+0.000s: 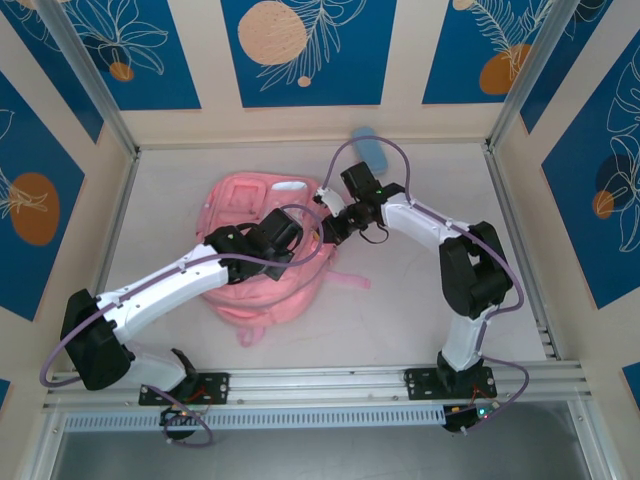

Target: Pack the student bag

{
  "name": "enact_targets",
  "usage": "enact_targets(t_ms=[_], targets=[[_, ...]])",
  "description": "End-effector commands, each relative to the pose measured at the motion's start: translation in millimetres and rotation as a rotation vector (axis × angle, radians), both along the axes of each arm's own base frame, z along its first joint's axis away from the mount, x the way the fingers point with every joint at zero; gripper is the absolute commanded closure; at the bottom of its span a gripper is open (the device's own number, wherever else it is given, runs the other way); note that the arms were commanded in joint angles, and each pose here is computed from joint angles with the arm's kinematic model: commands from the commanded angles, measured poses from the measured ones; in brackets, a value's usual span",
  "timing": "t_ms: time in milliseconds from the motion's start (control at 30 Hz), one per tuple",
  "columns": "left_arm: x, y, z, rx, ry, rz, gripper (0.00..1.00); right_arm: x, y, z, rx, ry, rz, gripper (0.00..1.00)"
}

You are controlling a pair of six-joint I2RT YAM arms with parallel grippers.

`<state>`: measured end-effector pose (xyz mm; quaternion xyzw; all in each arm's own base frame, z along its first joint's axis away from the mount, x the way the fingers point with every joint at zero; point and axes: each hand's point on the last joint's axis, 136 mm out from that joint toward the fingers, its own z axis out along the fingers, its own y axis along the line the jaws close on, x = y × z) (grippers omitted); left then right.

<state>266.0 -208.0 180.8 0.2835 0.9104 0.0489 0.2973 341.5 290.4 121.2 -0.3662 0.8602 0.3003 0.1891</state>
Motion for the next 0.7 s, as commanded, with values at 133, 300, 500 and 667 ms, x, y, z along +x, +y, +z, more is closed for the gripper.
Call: enact_targets(t_ms=[133, 300, 500, 667], targets=[[7, -1, 19, -0.046, -0.063, 0.004, 1.0, 3, -8, 10, -0.01, -0.019, -0.023, 0.91], [8, -3, 20, -0.057, -0.065, 0.008, 1.0, -2, -3, 16, 0.022, 0.005, -0.016, 1.0], [13, -3, 18, -0.067, -0.076, 0.033, 1.0, -26, 7, 33, 0.144, 0.115, 0.021, 1.0], [16, -8, 16, -0.103, -0.08, 0.064, 1.0, -52, 18, 49, 0.306, 0.317, 0.016, 1.0]])
